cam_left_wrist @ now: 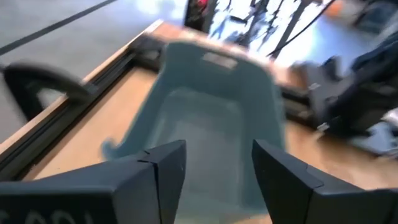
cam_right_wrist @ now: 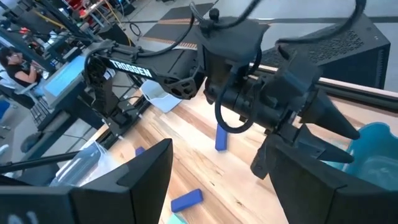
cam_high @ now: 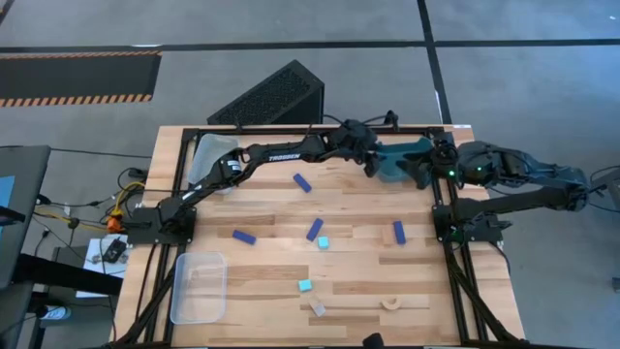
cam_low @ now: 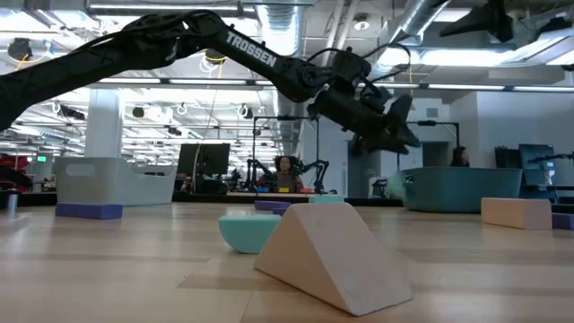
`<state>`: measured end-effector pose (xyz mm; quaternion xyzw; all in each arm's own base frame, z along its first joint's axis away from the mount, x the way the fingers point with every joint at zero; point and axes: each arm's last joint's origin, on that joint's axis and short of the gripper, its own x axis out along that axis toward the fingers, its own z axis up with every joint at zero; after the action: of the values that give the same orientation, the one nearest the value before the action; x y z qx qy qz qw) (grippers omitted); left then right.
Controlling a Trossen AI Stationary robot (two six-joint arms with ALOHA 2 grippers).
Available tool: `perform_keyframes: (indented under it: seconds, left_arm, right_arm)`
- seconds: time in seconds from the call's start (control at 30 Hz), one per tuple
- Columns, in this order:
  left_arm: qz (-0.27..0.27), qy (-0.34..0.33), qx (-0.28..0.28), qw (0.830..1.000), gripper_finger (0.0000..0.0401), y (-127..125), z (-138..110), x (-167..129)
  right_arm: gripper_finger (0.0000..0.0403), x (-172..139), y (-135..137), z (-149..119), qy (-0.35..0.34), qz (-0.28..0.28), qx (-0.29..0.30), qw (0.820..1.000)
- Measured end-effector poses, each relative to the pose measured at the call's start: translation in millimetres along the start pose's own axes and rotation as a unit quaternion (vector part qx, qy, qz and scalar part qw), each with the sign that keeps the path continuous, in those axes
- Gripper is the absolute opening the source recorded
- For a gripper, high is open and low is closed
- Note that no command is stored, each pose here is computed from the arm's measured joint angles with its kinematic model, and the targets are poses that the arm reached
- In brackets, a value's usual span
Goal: Sort & place blocks by color
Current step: Put the light blue block into the dark green bin
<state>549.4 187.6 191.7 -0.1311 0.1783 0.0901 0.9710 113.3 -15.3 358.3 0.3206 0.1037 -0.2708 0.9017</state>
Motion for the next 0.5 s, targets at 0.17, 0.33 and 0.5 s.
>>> perform_keyframes:
  seconds: [0.17,0.33,0.5]
  left_arm:
    - [-0.034,-0.024,0.001,0.999,0.0137,-3.1,5.4,-0.1]
    - [-0.004,0.01,-0.008,1.0,0.0126,0.8,7.3,-7.4]
    - [0.058,0.044,0.012,0.997,0.0147,20.8,20.9,-28.1]
  right_arm:
    - [0.0281,8.0,3.4,-1.7,0.008,-0.007,0.001,1.0]
    - [0.0281,11.9,4.9,-2.5,0.011,-0.01,-0.001,1.0]
    - [0.0281,12.2,6.1,-0.4,-0.004,-0.011,0.001,1.0]
